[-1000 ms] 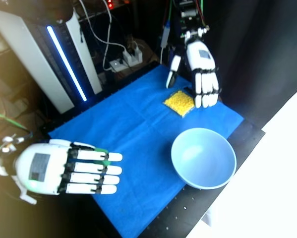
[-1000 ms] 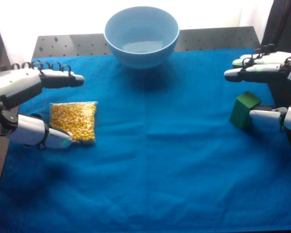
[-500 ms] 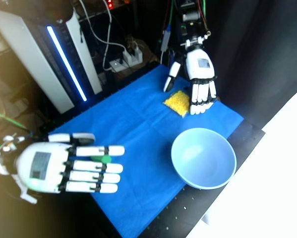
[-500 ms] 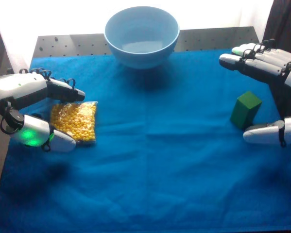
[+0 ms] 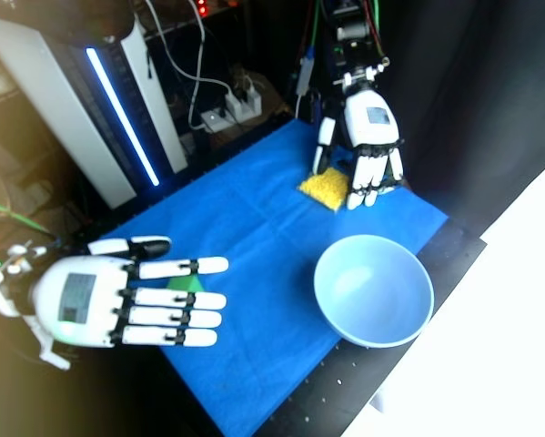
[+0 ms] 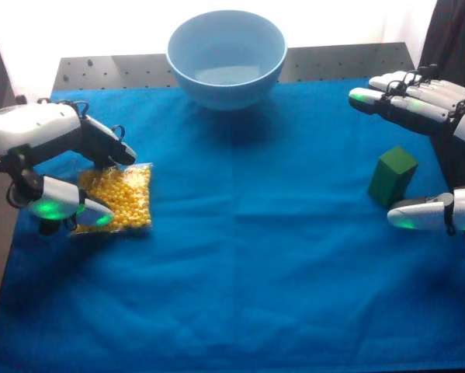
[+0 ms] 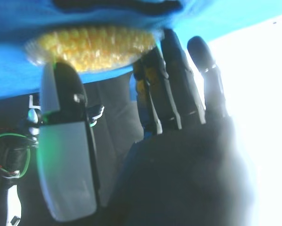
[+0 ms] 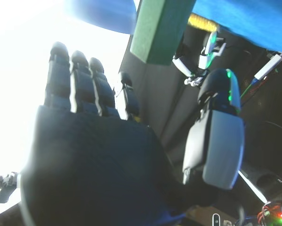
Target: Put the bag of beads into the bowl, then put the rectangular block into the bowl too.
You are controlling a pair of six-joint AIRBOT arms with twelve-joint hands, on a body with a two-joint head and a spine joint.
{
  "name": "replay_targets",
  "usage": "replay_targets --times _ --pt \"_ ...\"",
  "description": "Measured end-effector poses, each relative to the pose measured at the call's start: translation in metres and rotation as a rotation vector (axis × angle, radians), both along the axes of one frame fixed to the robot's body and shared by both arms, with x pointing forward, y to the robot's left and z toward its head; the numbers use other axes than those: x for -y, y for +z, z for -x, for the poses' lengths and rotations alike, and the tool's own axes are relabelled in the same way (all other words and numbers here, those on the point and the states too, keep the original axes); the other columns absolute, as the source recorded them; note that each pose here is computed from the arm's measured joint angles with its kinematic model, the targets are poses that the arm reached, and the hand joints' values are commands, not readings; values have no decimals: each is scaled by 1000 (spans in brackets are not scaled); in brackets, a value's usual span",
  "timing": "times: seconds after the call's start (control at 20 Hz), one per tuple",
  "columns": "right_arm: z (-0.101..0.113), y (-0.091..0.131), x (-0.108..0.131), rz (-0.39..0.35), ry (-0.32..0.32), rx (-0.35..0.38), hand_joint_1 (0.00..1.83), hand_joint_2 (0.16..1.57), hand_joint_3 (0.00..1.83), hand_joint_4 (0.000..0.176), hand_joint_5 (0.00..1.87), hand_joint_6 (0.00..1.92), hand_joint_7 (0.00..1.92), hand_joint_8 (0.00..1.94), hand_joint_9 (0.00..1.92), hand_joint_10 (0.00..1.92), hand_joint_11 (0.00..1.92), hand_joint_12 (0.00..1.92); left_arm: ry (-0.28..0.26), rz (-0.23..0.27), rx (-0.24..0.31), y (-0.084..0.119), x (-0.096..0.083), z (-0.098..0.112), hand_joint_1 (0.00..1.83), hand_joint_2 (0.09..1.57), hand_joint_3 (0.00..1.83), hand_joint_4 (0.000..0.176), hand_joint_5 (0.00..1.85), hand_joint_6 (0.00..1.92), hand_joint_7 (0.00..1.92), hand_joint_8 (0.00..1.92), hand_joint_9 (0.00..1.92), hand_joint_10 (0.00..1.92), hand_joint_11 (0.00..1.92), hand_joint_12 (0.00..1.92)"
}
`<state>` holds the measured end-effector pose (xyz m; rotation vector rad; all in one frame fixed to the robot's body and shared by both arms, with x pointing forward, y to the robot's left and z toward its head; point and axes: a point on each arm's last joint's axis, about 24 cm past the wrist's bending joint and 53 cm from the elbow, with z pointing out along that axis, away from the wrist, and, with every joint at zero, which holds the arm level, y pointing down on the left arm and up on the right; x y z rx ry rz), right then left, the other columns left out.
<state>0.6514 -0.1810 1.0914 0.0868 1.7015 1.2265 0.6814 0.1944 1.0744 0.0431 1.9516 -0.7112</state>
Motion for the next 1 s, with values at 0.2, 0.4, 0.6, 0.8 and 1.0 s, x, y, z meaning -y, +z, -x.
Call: replay_targets --times 0.2,0.4,0.6,0.8,1.0 --pt "1 0 -2 -2 3 -3 695 1000 15 176 0 0 0 0 0 0 0 0 4 0 -10 -4 2 -2 1226 1159 3 0 940 879 850 1384 516 1425 155 1813" --pt "2 0 -2 -6 2 -4 680 1041 24 176 0 0 0 0 0 0 0 0 6 12 -15 -1 5 -2 1222 1173 1 0 981 913 758 1475 436 1734 248 1917" --pt "2 0 -2 -7 2 -5 664 1059 14 176 0 0 0 0 0 0 0 0 -19 -7 17 18 7 4 1222 1165 2 0 925 946 840 1405 577 1661 443 1921" --pt "2 0 -2 -7 2 -5 611 1079 13 176 0 0 0 0 0 0 0 0 -60 39 222 101 20 -13 1378 1098 0 0 916 1058 1008 949 964 1131 791 1398" --pt "0 1 0 -7 -4 -1 548 1084 10 176 0 0 0 0 0 0 0 0 -79 61 382 170 45 -46 1244 1067 0 31 1046 896 1111 809 949 870 695 1355"
